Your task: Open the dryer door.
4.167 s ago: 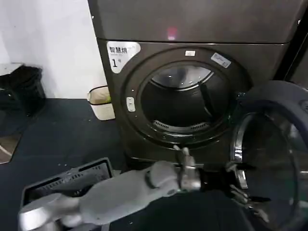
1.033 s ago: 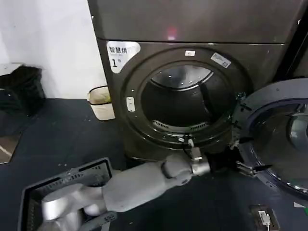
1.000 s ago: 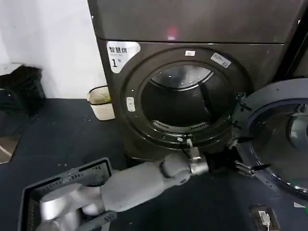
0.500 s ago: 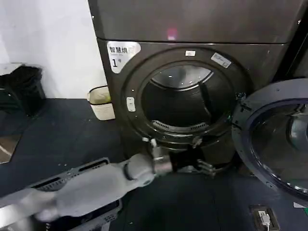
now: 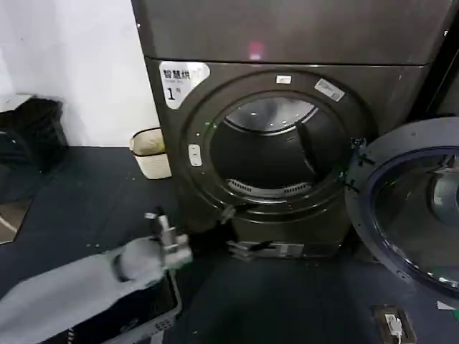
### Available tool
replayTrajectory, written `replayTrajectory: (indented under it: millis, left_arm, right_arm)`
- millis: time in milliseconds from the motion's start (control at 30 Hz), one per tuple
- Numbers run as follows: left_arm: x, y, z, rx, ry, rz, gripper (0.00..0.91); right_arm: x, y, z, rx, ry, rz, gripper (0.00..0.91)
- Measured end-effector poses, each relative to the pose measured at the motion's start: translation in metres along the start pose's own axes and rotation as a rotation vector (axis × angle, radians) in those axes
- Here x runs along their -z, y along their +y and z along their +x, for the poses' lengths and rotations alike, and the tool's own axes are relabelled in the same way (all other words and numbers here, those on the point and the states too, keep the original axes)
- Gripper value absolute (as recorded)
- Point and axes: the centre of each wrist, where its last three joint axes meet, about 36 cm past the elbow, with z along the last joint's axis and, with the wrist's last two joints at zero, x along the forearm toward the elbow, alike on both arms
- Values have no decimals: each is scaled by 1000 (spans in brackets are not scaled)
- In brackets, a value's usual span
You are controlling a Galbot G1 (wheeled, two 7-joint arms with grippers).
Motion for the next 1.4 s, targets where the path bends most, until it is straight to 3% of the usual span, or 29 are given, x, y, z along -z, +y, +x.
replayTrajectory:
  millis: [600, 833, 1200, 1400]
  left_arm:
    - [40, -8, 170, 60, 529, -102, 907]
    - [51, -13, 210, 48, 732, -141, 907]
    - [68, 14, 257, -29, 1097, -209, 907]
    - [71, 20, 271, -84, 1203, -249, 907]
  right_arm:
    - [5, 8, 1, 10, -11, 9, 907]
    - [4, 11, 1, 19, -11, 13, 907]
    - [1, 9, 0, 18, -4, 18, 907]
    - [2, 9, -1, 26, -2, 21, 907]
